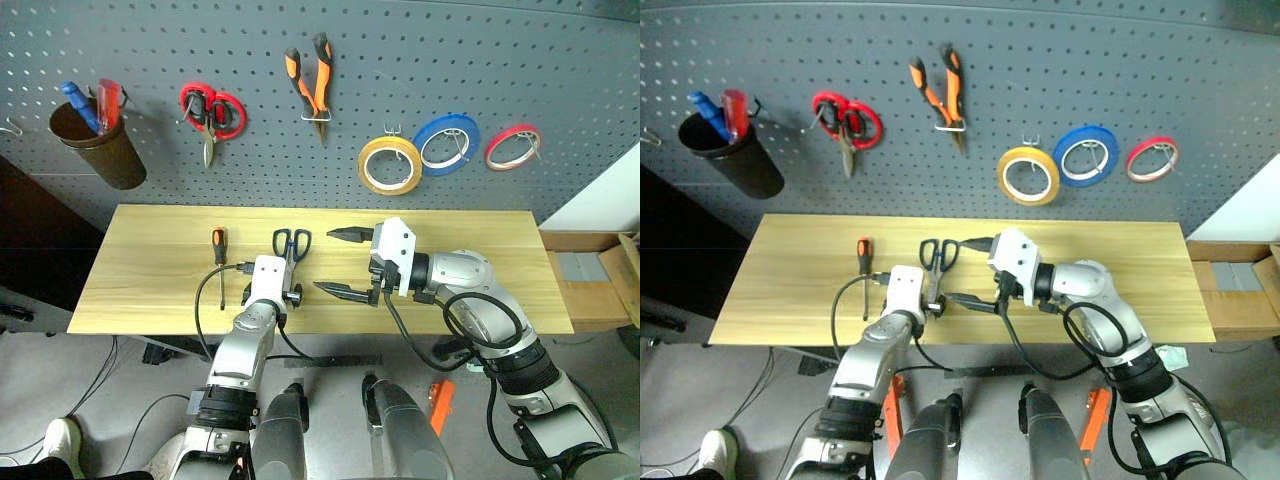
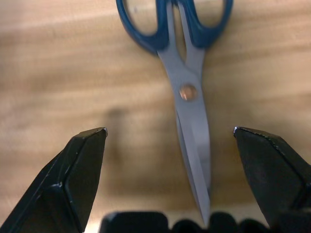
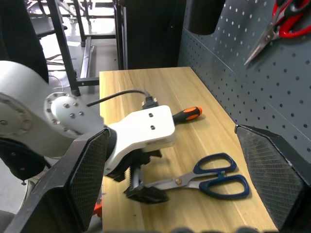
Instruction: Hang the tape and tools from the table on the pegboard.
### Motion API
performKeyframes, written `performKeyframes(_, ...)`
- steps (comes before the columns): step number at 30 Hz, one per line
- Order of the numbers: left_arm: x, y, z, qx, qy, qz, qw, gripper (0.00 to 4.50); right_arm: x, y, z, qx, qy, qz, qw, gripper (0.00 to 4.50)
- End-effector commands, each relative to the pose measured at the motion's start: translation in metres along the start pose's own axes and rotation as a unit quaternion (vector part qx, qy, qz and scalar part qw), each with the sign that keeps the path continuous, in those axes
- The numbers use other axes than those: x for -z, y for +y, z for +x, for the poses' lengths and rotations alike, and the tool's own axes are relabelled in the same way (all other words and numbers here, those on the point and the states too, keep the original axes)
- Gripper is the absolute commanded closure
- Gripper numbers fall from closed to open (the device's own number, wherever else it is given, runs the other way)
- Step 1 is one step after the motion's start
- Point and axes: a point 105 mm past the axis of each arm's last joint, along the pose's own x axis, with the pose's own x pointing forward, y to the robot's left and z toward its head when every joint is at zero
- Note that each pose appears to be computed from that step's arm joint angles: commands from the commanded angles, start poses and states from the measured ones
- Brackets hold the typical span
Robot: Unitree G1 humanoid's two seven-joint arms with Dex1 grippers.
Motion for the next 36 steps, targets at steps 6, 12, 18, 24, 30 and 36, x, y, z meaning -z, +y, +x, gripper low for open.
performKeyframes(6,-0.001,-0.001,0.008,0.015,0.009,0.002,1.0,0.0,-0.011,0.017,-0.002,-0.043,-0.008,-0.034,0.998,0.05)
performKeyframes(12,0.001,-0.001,0.008,0.02,0.013,0.0,1.0,1.33,-0.011,0.011,-0.003,-0.033,-0.009,-0.038,0.999,0.0)
performKeyframes(18,0.001,0.003,0.007,0.014,0.014,0.002,1.0,3.24,-0.01,0.007,-0.002,-0.027,-0.009,-0.041,0.999,0.0)
performKeyframes(24,-0.002,0.008,0.007,0.005,0.01,-0.002,1.0,4.0,-0.01,0.001,0.0,-0.019,-0.014,-0.042,0.999,0.0)
performKeyframes(30,-0.019,0.009,-0.004,0.002,-0.037,0.002,0.999,4.0,-0.021,-0.007,0.002,0.007,-0.043,-0.016,0.999,0.0)
performKeyframes(36,-0.037,0.018,-0.039,-0.026,-0.121,0.014,0.992,4.0,-0.049,-0.006,0.001,0.009,-0.109,0.019,0.994,0.0)
